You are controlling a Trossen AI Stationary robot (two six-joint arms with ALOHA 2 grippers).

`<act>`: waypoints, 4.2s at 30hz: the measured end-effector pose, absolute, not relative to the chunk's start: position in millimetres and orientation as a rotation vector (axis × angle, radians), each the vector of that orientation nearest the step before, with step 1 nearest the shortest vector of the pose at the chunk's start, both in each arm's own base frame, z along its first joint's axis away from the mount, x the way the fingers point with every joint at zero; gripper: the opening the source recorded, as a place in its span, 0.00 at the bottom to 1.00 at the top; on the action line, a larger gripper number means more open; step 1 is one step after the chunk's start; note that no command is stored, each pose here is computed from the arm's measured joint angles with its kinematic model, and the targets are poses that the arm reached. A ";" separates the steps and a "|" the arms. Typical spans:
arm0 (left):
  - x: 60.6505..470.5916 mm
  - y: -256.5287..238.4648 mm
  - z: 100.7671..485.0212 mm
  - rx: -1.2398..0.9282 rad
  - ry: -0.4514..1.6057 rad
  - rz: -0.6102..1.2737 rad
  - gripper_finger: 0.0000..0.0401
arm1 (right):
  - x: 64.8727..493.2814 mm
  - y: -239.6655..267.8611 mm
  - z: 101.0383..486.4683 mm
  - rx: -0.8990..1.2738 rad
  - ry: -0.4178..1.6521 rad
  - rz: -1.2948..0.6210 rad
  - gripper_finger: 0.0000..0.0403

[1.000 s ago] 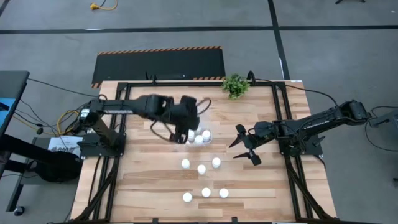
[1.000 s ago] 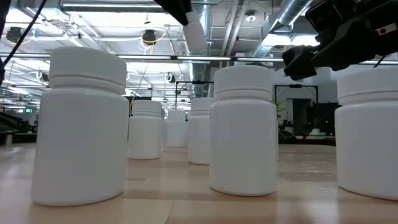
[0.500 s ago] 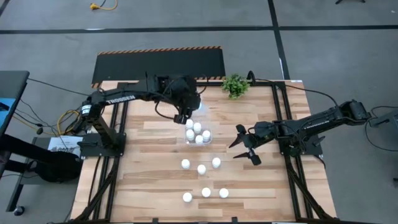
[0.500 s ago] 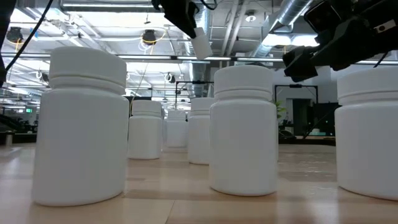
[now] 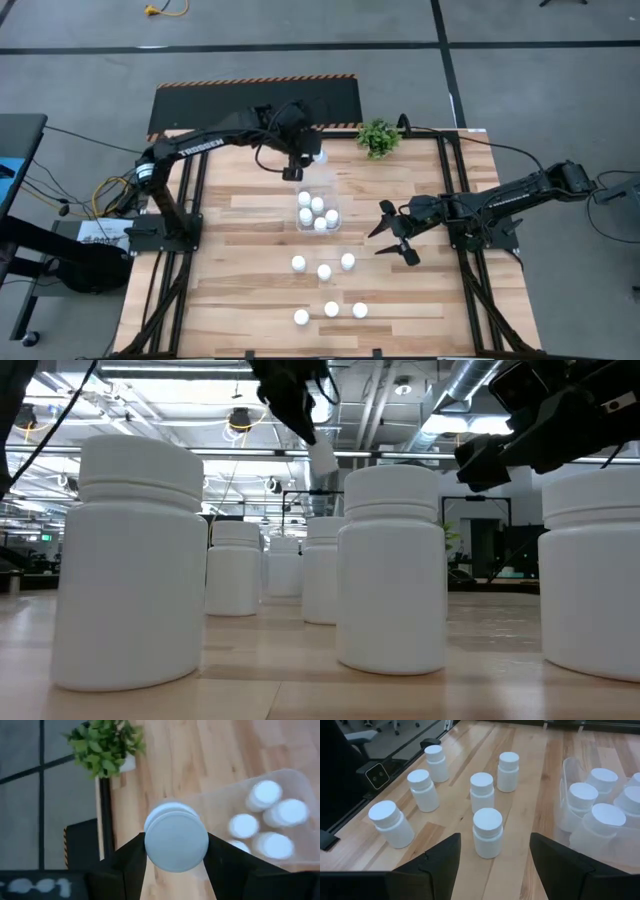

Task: Pick and place pill bottles into a basket
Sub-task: Put the pill bottles into the container

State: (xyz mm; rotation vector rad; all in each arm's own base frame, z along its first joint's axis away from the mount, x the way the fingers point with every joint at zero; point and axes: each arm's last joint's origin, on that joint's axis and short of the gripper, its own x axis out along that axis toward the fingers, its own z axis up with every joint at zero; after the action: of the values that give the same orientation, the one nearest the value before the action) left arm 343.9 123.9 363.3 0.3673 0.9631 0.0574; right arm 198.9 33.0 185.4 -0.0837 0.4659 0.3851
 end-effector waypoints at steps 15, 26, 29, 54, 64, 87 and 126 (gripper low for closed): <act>365.3 154.4 303.3 0.293 1.148 -0.043 0.42 | 218.1 33.0 154.1 -0.081 0.568 0.380 0.57; 364.7 150.5 286.5 0.185 1.200 -0.176 0.42 | 235.1 29.9 148.5 -0.075 0.590 0.388 0.57; 362.8 149.0 284.4 0.167 1.220 -0.189 0.42 | 235.4 30.5 149.0 -0.074 0.585 0.412 0.57; 363.6 147.8 279.5 0.123 1.199 -0.216 0.42 | 235.2 31.0 148.8 -0.072 0.587 0.415 0.57; 365.5 154.0 275.9 0.140 1.183 -0.223 0.42 | 235.2 31.0 148.9 -0.066 0.588 0.413 0.57; 369.1 160.8 240.5 0.101 1.233 -0.253 0.42 | 234.7 31.4 148.3 -0.065 0.595 0.415 0.57; 365.8 149.9 289.8 0.004 1.356 -0.347 0.54 | 236.6 31.1 150.9 -0.018 0.572 0.395 0.57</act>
State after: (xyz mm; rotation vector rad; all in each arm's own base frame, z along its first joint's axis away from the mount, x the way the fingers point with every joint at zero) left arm 365.8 149.9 289.8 0.0043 1.3561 -0.3465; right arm 236.6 31.1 150.9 -0.0183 0.5721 0.3947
